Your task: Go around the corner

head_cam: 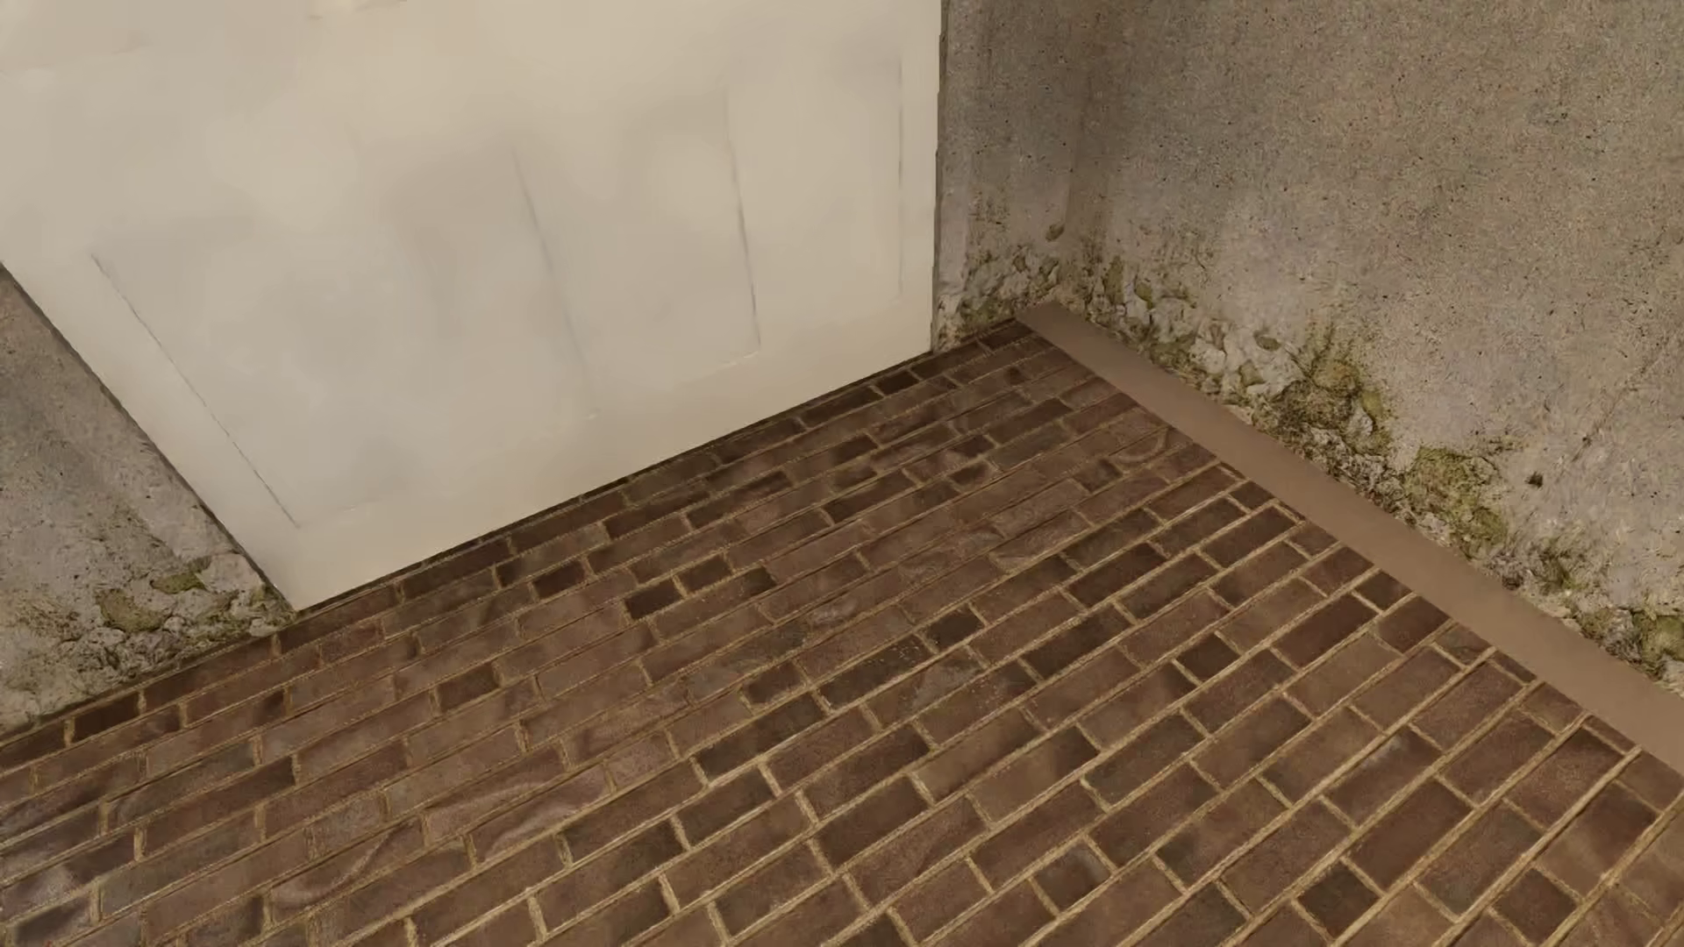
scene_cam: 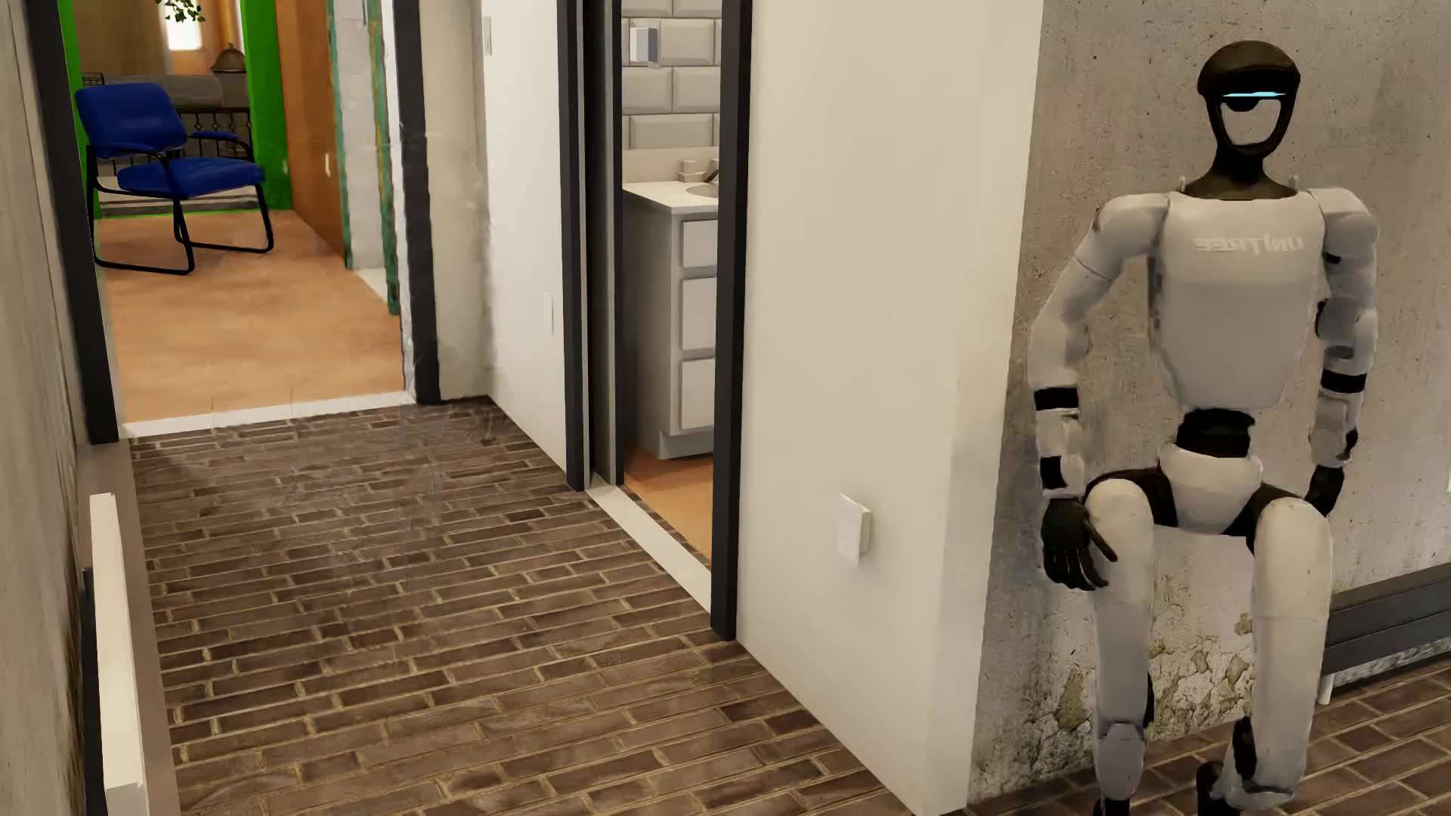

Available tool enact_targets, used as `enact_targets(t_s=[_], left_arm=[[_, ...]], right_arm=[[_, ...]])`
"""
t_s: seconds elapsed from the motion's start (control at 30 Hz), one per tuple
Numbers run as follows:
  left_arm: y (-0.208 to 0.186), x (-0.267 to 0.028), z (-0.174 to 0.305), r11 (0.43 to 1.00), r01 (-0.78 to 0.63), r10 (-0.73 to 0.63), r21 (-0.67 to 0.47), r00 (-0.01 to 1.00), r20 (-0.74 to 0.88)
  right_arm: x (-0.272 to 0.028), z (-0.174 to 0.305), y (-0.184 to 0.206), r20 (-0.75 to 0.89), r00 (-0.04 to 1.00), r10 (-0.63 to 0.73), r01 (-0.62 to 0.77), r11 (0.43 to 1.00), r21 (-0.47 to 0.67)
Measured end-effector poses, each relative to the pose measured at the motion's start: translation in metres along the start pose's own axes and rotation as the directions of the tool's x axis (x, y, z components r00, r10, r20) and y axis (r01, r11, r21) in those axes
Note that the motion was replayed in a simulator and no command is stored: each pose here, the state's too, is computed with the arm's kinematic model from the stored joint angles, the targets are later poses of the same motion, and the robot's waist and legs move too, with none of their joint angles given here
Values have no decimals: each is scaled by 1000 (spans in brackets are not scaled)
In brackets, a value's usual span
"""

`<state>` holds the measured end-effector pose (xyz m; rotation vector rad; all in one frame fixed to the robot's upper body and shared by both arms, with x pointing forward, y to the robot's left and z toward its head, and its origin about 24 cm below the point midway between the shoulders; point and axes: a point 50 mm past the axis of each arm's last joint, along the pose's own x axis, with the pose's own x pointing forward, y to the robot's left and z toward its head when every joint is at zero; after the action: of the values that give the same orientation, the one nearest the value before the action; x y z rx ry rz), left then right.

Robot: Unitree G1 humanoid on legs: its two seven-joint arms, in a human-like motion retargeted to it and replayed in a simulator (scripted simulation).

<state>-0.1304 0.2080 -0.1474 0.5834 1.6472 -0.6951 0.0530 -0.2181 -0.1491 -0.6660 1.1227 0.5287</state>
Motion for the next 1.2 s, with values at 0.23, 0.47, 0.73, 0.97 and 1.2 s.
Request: enact_targets(t_s=[0.23, 0.47, 0.73, 0.97, 1.2], left_arm=[[74, -7, 29, 955, -205, 233, -214, 966, 111], [116, -16, 36, 925, -302, 336, -231, 934, 122], [149, -30, 54, 879, -373, 438, -299, 878, 194], [81, -7, 42, 955, -214, 247, -206, 957, 152], [42, -1, 19, 988, -118, 125, -96, 990, 70]], right_arm=[[-1, 33, -11, 142, 988, -62, 50, 995, 87], [-33, -80, 76, -287, 924, 252, -309, 935, -174], [-34, -54, 101, -158, 952, 263, -261, 965, 35], [-29, -57, 91, -184, 949, 254, -264, 964, -30], [-5, 41, -44, 171, 970, -175, 150, 977, 150]])
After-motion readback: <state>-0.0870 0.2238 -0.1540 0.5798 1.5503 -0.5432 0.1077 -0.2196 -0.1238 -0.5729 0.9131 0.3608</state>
